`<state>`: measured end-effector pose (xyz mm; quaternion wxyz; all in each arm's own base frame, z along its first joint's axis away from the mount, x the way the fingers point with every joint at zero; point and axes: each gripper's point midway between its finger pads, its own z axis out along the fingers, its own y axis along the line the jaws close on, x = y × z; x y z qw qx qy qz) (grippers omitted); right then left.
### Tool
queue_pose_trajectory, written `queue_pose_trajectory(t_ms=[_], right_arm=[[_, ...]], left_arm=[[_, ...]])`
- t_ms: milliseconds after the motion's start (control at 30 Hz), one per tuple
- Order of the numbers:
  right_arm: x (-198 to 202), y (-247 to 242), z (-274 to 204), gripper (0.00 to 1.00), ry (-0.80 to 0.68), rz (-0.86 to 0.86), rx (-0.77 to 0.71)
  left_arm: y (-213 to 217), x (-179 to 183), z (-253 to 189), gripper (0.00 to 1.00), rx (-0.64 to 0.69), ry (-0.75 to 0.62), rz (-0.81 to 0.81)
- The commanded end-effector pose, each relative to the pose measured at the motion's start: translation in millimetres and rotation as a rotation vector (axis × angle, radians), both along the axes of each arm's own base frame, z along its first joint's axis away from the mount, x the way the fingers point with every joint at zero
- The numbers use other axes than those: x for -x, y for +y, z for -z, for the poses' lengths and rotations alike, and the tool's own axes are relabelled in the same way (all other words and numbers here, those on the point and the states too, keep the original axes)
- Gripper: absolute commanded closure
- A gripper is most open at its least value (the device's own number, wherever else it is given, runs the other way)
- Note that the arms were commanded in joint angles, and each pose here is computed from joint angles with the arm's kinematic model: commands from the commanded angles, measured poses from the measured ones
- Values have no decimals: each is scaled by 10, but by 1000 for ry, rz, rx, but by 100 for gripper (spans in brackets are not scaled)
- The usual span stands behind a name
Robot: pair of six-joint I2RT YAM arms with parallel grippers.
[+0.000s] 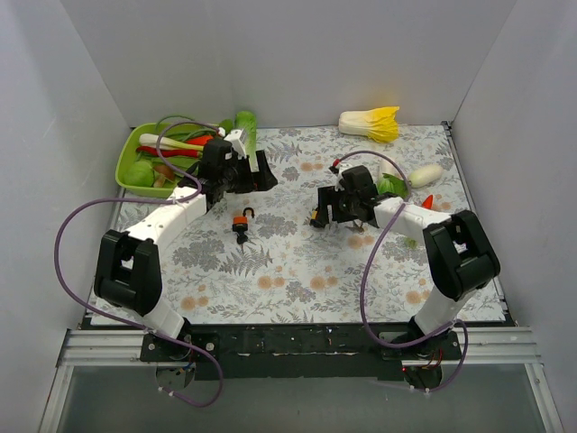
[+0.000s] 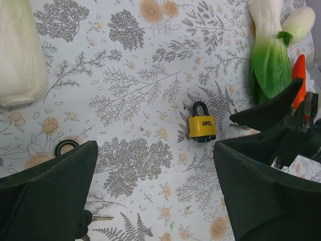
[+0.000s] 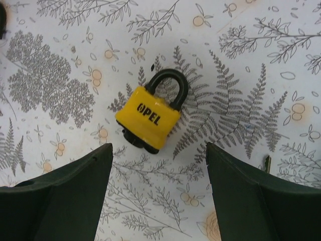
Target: Unlock with the key
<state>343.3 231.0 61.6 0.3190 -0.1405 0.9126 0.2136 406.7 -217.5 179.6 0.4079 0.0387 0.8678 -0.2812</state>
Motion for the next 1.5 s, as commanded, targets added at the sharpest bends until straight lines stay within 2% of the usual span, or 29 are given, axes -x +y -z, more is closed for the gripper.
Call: queue_pose_trajectory(t_ms=[0,167,300,500,900,1033,1233,1467], right_arm=[[-201,149,-106,19,-8,55,6],[-257,199,-7,19,6,105,51],[-204,183,193,22,63,150,134],[-182,187,349,23,43,191,221],[-297,300,426,27,15,221,246],[-258,260,438,38,-13,234,253],[-215,303,339,69,-73,211,198],[-179,532,-253,87,-263,59,7]], left_arm=[[-37,164,-16,2,29,5,62],[34,144,-112,2,-1,-43,48],[32,150,-54,2,-11,-18,48],[-25,195,-70,2,22,-4,76],[-29,209,-73,2,23,-5,79],[-55,224,-64,2,34,4,90],[-74,224,-10,2,52,33,79],[-179,254,117,2,122,126,79]])
